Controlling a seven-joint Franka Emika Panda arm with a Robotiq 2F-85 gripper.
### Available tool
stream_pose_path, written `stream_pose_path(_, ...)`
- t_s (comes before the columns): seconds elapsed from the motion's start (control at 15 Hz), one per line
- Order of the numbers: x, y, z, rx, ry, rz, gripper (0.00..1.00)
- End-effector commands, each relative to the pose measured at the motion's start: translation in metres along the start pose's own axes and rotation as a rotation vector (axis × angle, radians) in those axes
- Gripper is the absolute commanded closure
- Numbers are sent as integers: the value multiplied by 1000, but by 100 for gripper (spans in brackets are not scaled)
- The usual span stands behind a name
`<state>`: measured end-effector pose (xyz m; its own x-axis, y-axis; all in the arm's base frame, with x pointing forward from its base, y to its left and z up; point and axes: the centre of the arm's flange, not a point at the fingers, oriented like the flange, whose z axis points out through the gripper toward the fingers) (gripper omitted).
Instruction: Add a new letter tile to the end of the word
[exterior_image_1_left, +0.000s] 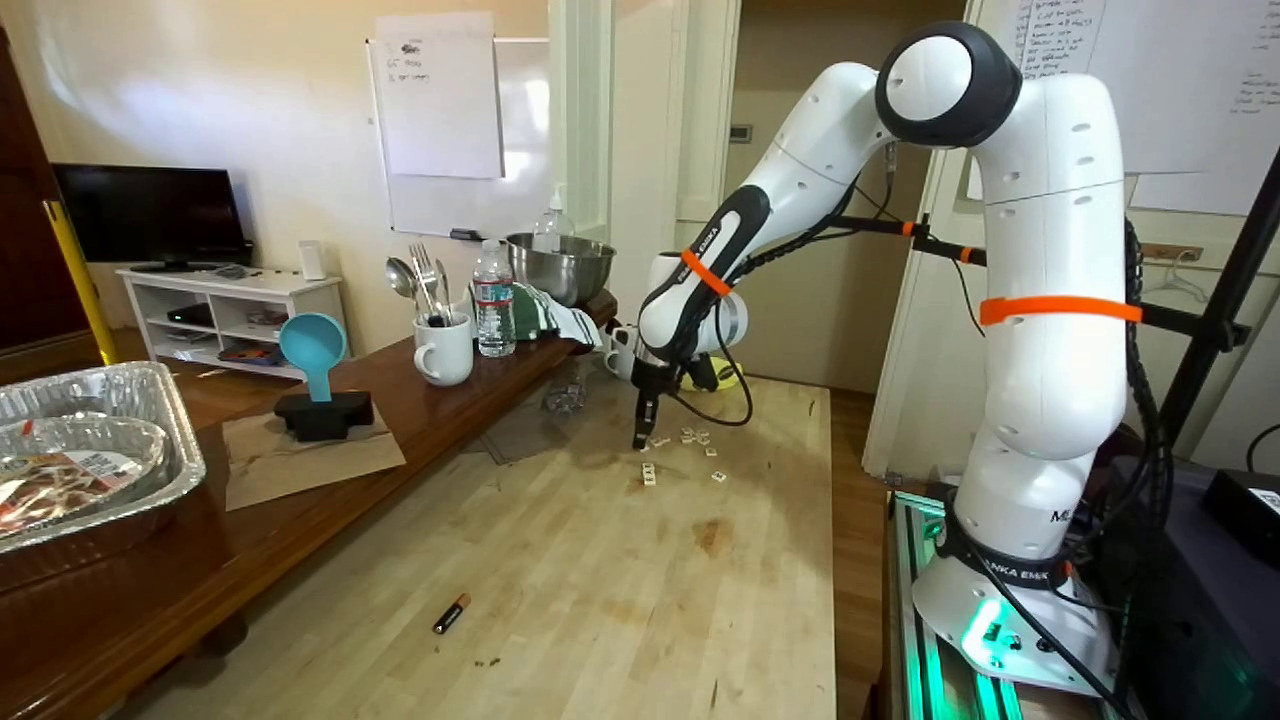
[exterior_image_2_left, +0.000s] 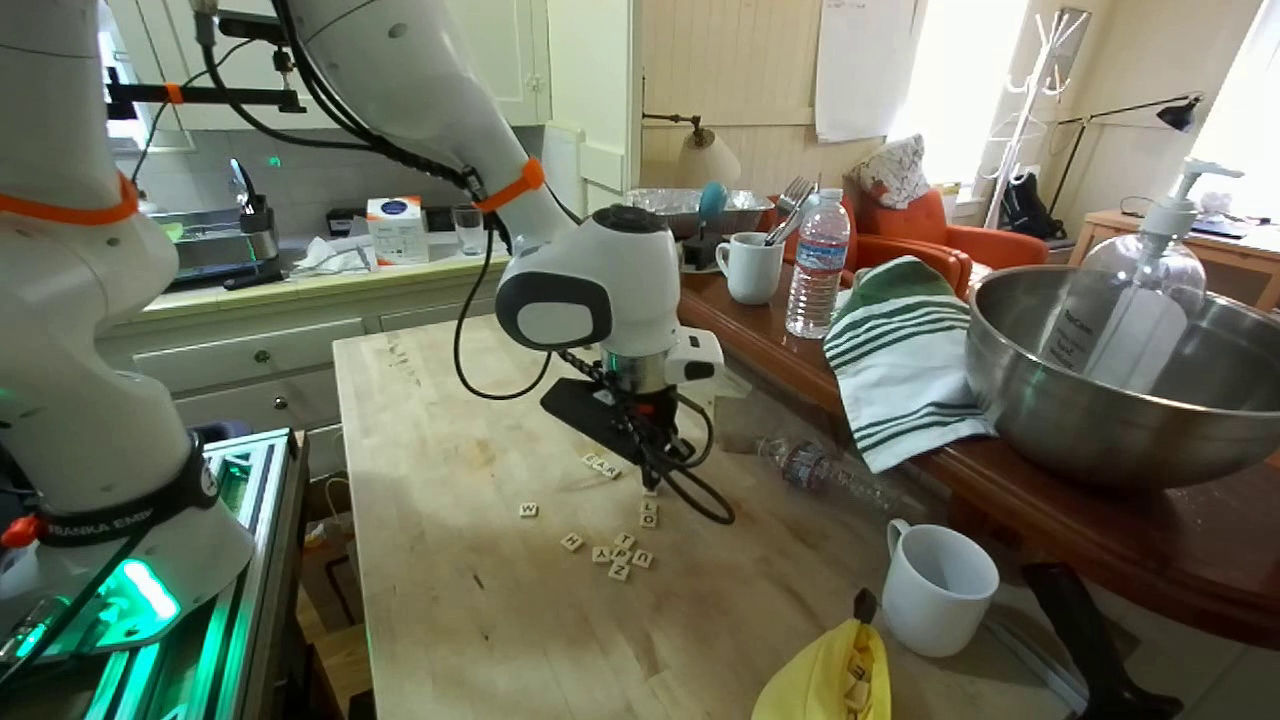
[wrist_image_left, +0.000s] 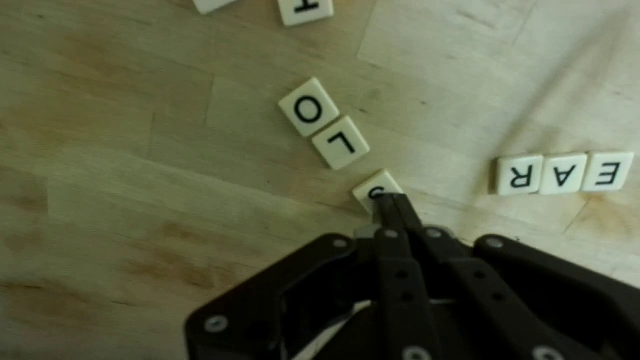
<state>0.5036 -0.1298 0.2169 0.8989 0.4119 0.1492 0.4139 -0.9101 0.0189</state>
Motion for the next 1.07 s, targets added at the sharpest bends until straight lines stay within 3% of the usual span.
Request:
stream_pose_path(0.0,-29,-24,17,62,-81,-149,100)
stream_pose_path(0.13,-33,-28,16,67,-93,-222,100)
stream_pose_path(0.33,-29,-29,5,52,-93,-222,100)
stream_pose_path(1.0,-25,-25,-37,7,-38,49,100)
